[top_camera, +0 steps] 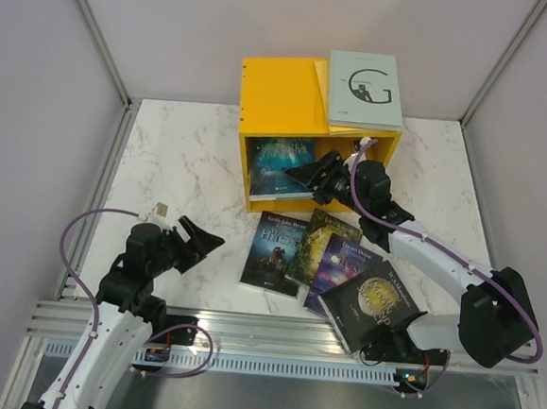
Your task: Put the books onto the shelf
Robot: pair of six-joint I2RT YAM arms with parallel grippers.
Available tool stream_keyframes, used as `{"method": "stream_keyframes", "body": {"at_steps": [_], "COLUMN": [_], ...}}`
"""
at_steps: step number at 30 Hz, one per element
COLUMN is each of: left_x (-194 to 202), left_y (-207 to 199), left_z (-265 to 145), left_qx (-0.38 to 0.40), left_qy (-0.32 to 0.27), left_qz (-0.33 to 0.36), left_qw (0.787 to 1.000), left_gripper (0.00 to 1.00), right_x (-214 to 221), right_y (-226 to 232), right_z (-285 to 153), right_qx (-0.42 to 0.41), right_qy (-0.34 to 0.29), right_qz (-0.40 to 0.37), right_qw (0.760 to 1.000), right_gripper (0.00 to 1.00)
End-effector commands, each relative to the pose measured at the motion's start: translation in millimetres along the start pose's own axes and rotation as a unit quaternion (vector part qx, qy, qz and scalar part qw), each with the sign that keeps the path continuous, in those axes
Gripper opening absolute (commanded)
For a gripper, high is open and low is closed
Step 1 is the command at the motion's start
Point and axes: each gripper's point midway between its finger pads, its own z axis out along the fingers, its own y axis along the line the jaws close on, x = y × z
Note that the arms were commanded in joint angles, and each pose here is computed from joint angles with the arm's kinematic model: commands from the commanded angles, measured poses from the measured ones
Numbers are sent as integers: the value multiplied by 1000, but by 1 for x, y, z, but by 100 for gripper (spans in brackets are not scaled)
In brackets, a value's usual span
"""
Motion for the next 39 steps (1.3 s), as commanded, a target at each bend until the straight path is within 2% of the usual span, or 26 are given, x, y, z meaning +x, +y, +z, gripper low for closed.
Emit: {"method": "stream_keyframes", "body": {"at_steps": [1, 8, 30, 35, 39], "left_x": [-1, 0, 3, 3, 3], "left_y": [-5, -4, -3, -3, -2], "left_z": [3, 5, 5, 5, 5], "left_qx": [20, 20, 23, 22, 22], "left_qy": [-1, 3, 6, 5, 6], "left_qz": [14, 11, 8, 7, 6], "left_qw": [1000, 1000, 1000, 1000, 1000], "left_gripper": [89, 89, 89, 89, 88], "right_x": [-15, -7, 22, 31, 34], "right_y": [30, 13, -16, -25, -24], "right_z": [3, -6, -44, -47, -46], "right_qx": [-54, -22, 27, 27, 18], "right_qy": [-15, 0, 43, 53, 56], "right_qz": [-16, -17, -17, -5, 3], "right_qw": [998, 1000, 999, 998, 998], "right_gripper": [64, 69, 69, 68, 60]}}
